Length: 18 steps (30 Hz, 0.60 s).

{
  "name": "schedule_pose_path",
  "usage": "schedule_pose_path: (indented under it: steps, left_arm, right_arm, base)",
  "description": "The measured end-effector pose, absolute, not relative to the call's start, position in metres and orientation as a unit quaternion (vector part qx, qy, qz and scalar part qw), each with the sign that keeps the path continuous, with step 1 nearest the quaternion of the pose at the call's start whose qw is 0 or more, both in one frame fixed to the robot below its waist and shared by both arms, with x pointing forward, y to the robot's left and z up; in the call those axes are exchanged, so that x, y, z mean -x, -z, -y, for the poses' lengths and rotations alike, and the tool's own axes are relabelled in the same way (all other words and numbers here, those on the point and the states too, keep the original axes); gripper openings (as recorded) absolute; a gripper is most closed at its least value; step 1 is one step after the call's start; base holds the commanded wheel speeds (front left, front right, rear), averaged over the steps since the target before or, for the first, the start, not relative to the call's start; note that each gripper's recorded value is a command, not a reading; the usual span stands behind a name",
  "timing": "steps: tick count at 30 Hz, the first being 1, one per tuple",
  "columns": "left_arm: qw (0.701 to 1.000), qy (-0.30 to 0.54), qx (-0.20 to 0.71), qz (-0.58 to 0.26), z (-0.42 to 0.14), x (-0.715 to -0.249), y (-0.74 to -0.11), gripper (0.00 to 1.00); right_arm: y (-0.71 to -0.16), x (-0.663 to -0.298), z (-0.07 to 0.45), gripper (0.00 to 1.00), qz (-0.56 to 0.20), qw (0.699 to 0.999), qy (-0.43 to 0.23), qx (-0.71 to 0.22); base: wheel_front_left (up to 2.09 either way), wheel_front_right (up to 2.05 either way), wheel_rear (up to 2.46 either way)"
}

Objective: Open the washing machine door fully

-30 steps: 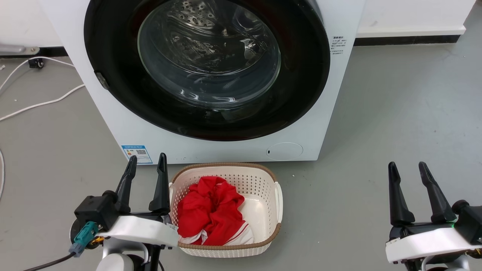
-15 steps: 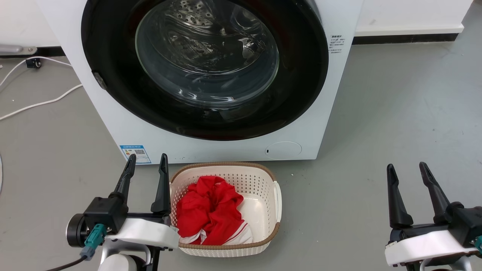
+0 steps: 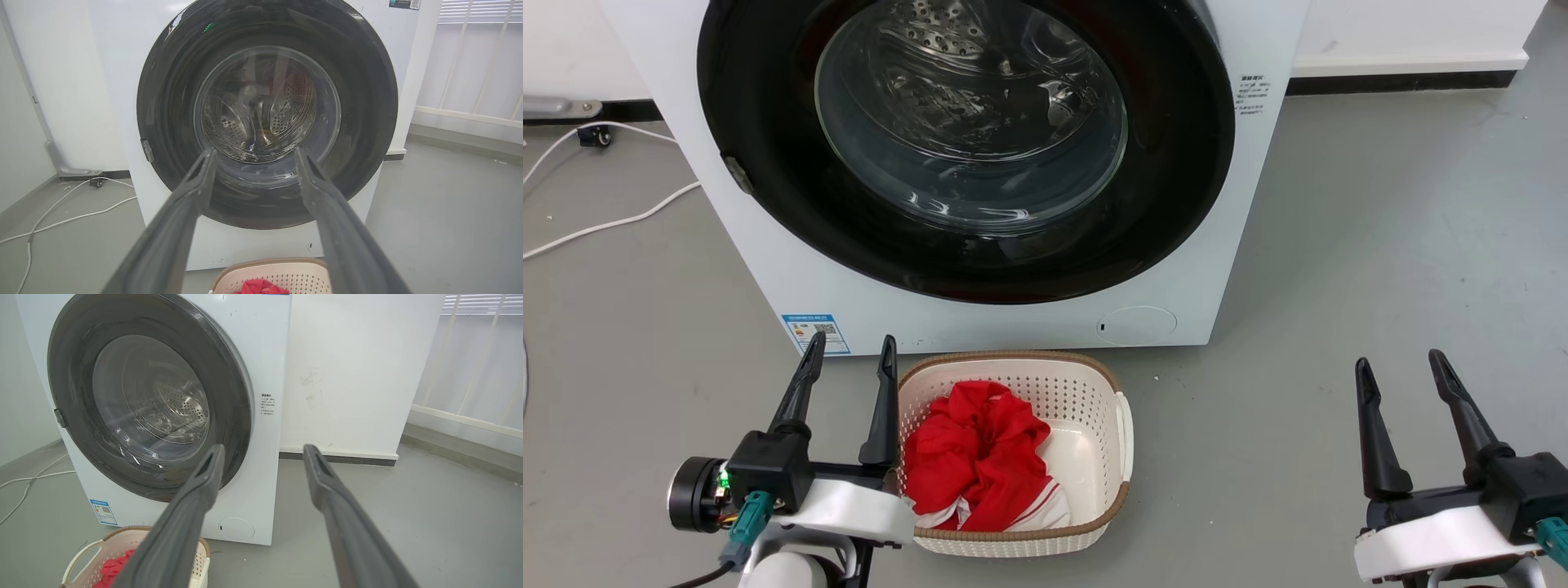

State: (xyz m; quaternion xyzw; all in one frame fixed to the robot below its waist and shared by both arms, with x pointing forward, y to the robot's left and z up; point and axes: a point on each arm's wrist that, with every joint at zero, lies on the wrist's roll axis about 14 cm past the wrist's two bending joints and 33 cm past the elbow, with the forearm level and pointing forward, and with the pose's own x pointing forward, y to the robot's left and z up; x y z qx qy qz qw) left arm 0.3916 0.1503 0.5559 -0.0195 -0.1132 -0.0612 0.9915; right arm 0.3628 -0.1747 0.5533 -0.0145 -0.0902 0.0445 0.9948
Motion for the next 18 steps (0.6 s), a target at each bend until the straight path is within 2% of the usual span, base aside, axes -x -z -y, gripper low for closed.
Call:
schedule_pose_path:
  steps: [18]
  left_arm:
    - [0.991,0.061,0.008,0.115,-0.1502,-0.3904,-0.5552,1.0]
  right_arm:
    - [-0.5495,-0.3602,0.1756,1.0,0.085,0.995,-0.043,0.015]
  base:
    - [0.0,0.0,0.0]
